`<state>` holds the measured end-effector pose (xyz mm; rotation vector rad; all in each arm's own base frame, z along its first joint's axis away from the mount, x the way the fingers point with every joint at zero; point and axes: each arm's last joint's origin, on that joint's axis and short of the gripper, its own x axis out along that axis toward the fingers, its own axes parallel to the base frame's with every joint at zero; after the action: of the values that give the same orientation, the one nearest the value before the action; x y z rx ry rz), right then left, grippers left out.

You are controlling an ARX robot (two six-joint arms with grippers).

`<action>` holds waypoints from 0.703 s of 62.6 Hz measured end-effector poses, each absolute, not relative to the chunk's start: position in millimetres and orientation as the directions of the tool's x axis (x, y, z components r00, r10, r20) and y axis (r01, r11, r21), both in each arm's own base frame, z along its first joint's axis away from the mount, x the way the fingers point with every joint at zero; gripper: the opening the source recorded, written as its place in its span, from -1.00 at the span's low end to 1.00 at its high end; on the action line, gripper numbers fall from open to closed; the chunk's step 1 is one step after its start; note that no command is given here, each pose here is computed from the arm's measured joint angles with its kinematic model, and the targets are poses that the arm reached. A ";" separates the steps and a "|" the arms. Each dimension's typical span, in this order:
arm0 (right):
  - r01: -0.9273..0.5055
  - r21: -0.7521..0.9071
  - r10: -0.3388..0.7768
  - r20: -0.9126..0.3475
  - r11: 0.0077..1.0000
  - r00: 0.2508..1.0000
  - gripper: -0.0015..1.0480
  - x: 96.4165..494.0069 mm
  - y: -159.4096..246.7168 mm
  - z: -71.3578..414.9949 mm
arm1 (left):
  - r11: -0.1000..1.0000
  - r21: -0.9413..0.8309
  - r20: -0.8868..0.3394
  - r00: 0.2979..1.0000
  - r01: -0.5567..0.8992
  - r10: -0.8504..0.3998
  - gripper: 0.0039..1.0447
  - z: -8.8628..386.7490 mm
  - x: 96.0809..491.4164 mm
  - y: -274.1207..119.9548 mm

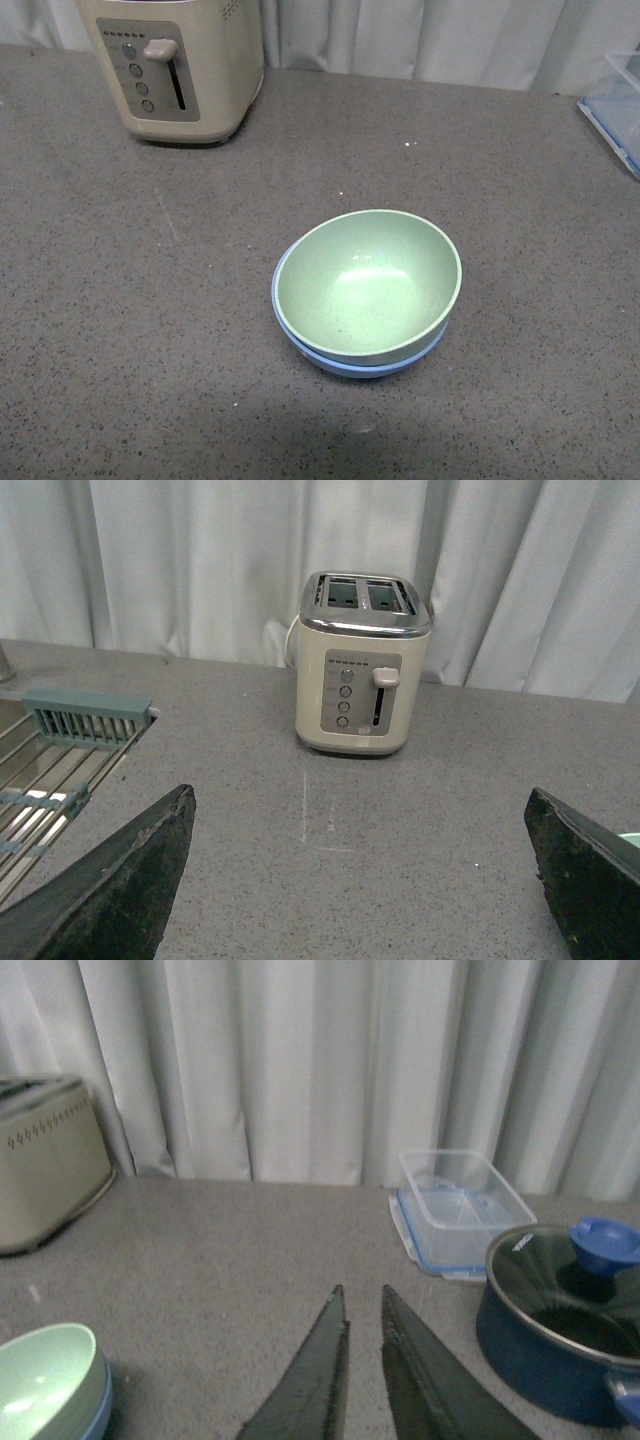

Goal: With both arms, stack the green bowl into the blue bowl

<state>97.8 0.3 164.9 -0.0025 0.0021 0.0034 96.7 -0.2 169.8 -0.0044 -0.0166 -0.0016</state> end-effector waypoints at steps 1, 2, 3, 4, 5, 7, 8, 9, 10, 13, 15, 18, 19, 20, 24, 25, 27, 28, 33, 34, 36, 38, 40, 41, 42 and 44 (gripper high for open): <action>-0.004 -0.002 0.004 -0.003 1.000 1.000 -0.62 97.8 0.3 164.8 | 1.000 -0.004 0.017 1.000 0.002 -0.002 0.88 169.8 96.7 -0.2; -0.004 -0.002 0.004 -0.003 1.000 1.000 -0.55 97.8 0.3 164.8 | 1.000 -0.004 0.017 1.000 0.002 -0.002 0.88 169.8 96.7 -0.2; -0.004 -0.002 0.004 -0.004 1.000 1.000 -0.49 97.8 0.3 164.8 | 1.000 -0.004 0.017 1.000 0.002 -0.002 0.88 169.8 96.7 -0.2; -0.004 -0.002 0.004 -0.004 1.000 1.000 -0.45 97.8 0.3 164.8 | 1.000 -0.004 0.017 1.000 0.002 -0.002 0.88 169.8 96.7 -0.2; -0.004 -0.002 0.004 -0.003 1.000 1.000 -0.39 97.8 0.3 164.8 | 1.000 -0.004 0.017 1.000 0.002 -0.002 0.88 169.8 96.7 -0.2; -0.004 -0.002 0.004 0.000 1.000 1.000 -0.29 97.6 0.3 165.1 | 1.000 -0.004 0.017 1.000 0.002 -0.002 0.88 169.8 96.7 -0.2; -0.004 -0.002 0.004 0.000 1.000 1.000 -0.25 97.6 0.3 165.1 | 1.000 -0.004 0.017 1.000 0.002 -0.002 0.88 169.8 96.7 -0.2; -0.004 -0.002 0.004 0.000 1.000 1.000 -0.18 97.6 0.3 165.1 | 1.000 -0.004 0.017 1.000 0.002 -0.002 0.88 169.8 96.7 -0.2; -0.004 -0.002 0.004 0.000 1.000 1.000 -0.12 97.6 0.3 165.1 | 1.000 -0.004 0.017 1.000 0.002 -0.002 0.88 169.8 96.7 -0.2; -0.004 -0.002 0.004 0.000 1.000 1.000 0.02 97.6 0.3 165.1 | 1.000 -0.004 0.017 1.000 0.002 -0.002 0.88 169.8 96.7 -0.2; -0.004 -0.002 0.004 0.000 1.000 1.000 0.15 97.6 0.3 165.1 | 1.000 -0.004 0.017 1.000 0.002 -0.002 0.88 169.8 96.7 -0.2; -0.004 -0.002 0.004 0.000 1.000 1.000 0.29 97.6 0.3 165.1 | 1.000 -0.004 0.017 1.000 0.002 -0.002 0.88 169.8 96.7 -0.2; -0.003 -0.002 0.003 0.000 1.000 1.000 0.35 97.6 0.3 165.1 | 1.000 -0.004 0.017 1.000 0.002 -0.002 0.88 169.8 96.7 -0.2; -0.003 -0.002 0.003 0.000 1.000 1.000 0.39 97.6 0.3 165.1 | 1.000 -0.004 0.017 1.000 0.002 -0.002 0.88 169.8 96.7 -0.2; -0.004 -0.002 0.004 -0.002 1.000 1.000 0.62 97.8 0.3 164.9 | 1.000 -0.004 0.017 1.000 0.002 -0.002 0.88 169.8 96.7 -0.2; -0.003 -0.002 0.003 -0.002 1.000 1.000 0.66 97.8 0.3 164.9 | 1.000 -0.004 0.017 1.000 0.002 -0.002 0.88 169.8 96.7 -0.2; -0.004 -0.002 0.004 -0.001 1.000 1.000 0.82 97.7 0.3 164.9 | 1.000 -0.004 0.017 1.000 0.002 -0.002 0.88 169.8 96.7 -0.2; -0.003 -0.002 0.003 0.000 1.000 1.000 0.87 97.6 0.3 165.1 | 1.000 -0.004 0.017 1.000 0.002 -0.002 0.88 169.8 96.7 -0.2; -0.004 -0.002 0.004 0.000 1.000 1.000 0.82 97.6 0.3 165.1 | 1.000 -0.004 0.017 1.000 0.002 -0.002 0.88 169.8 96.7 -0.2; -0.004 -0.002 0.004 0.000 1.000 1.000 0.82 97.6 0.3 165.1 | 1.000 -0.004 0.017 1.000 0.002 -0.002 0.88 169.8 96.7 -0.2; -0.004 -0.002 0.004 0.000 1.000 1.000 0.83 97.6 0.3 165.1 | 1.000 -0.004 0.017 1.000 0.002 -0.002 0.88 169.8 96.7 -0.2; -0.004 -0.002 0.004 0.000 1.000 1.000 0.83 97.6 0.3 165.1 | 1.000 -0.004 0.017 1.000 0.002 -0.002 0.88 169.8 96.7 -0.2; -0.003 -0.002 0.003 0.000 1.000 1.000 0.83 97.6 0.3 165.1 | 1.000 -0.005 0.017 1.000 0.002 -0.002 0.88 169.8 96.7 -0.2; -0.003 -0.002 0.003 0.000 1.000 1.000 0.83 97.6 0.3 165.1 | 1.000 -0.004 0.017 1.000 0.002 -0.002 0.88 169.8 96.7 -0.2; -0.003 -0.002 0.003 0.000 1.000 1.000 0.83 97.6 0.3 165.1 | 1.000 -0.004 0.017 1.000 0.002 -0.002 0.88 169.8 96.7 -0.2; -0.004 -0.002 0.004 0.000 1.000 1.000 0.83 97.6 0.3 165.1 | 1.000 -0.004 0.017 1.000 0.002 -0.002 0.88 169.8 96.7 -0.2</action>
<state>97.6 0.3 165.1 -0.0025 -0.0002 0.0038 96.7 -0.2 169.8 -0.0044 -0.0166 -0.0019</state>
